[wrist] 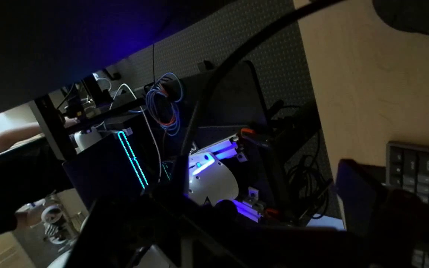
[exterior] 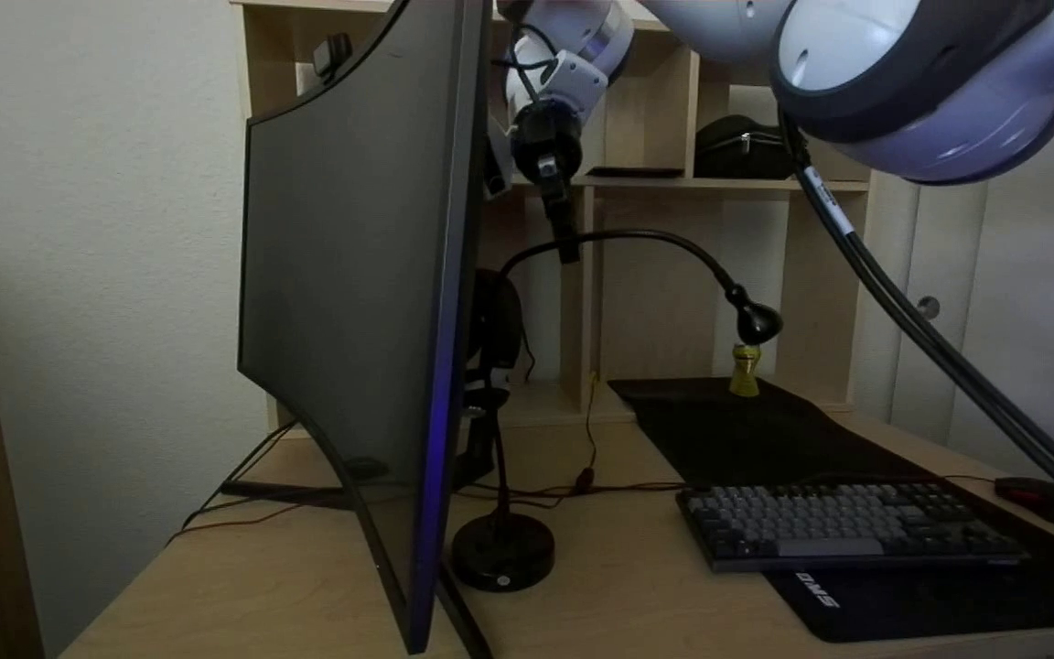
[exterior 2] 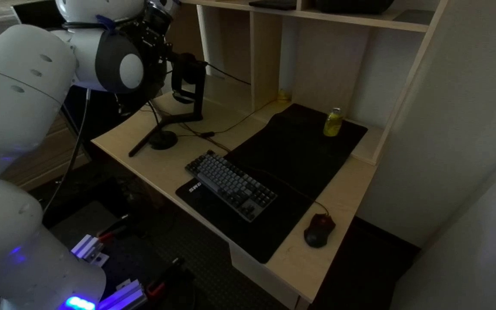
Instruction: Hang the headphones behind the computer then move the lamp to the right
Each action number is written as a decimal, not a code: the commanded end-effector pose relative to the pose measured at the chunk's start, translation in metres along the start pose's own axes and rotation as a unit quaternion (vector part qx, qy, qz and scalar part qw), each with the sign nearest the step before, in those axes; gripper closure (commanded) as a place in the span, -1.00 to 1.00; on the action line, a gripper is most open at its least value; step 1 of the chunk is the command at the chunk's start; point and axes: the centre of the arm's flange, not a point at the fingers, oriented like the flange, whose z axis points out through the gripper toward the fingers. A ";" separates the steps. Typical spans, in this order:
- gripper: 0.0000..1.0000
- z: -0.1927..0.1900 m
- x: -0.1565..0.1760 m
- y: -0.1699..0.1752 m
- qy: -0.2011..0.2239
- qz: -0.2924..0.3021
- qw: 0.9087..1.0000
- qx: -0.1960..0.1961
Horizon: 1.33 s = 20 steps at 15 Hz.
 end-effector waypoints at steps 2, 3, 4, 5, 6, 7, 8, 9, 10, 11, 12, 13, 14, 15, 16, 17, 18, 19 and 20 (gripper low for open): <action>-1.00 0.033 -0.030 0.001 0.013 -0.060 0.996 -0.066; -1.00 0.036 -0.036 0.003 0.006 -0.051 0.995 -0.081; -1.00 0.038 -0.041 0.003 -0.011 -0.050 0.994 -0.099; -1.00 0.040 -0.044 0.003 -0.017 -0.042 0.993 -0.109; -1.00 0.041 -0.046 0.003 -0.017 -0.036 0.992 -0.123; -1.00 0.042 -0.046 0.001 -0.016 -0.038 0.991 -0.129; -1.00 0.044 -0.044 -0.004 -0.011 -0.030 0.990 -0.134; -1.00 0.046 -0.043 -0.008 -0.005 -0.018 0.990 -0.142; -1.00 0.048 -0.042 -0.013 -0.007 -0.008 0.988 -0.152; -1.00 0.049 -0.041 -0.016 -0.011 -0.001 0.986 -0.163; -1.00 0.051 -0.039 -0.019 -0.007 0.004 0.985 -0.173; -1.00 0.052 -0.037 -0.022 -0.003 0.006 0.983 -0.182; -1.00 0.053 -0.034 -0.023 0.004 0.005 0.982 -0.188; -1.00 0.054 -0.032 -0.023 0.010 0.006 0.981 -0.192; -1.00 0.055 -0.032 -0.022 0.014 0.005 0.981 -0.195; -1.00 0.055 -0.031 -0.020 0.018 0.004 0.980 -0.196; -1.00 0.056 -0.031 -0.018 0.025 0.004 0.980 -0.198; -1.00 0.057 -0.031 -0.015 0.034 -0.002 0.979 -0.201; -1.00 0.057 -0.031 -0.013 0.041 -0.009 0.978 -0.206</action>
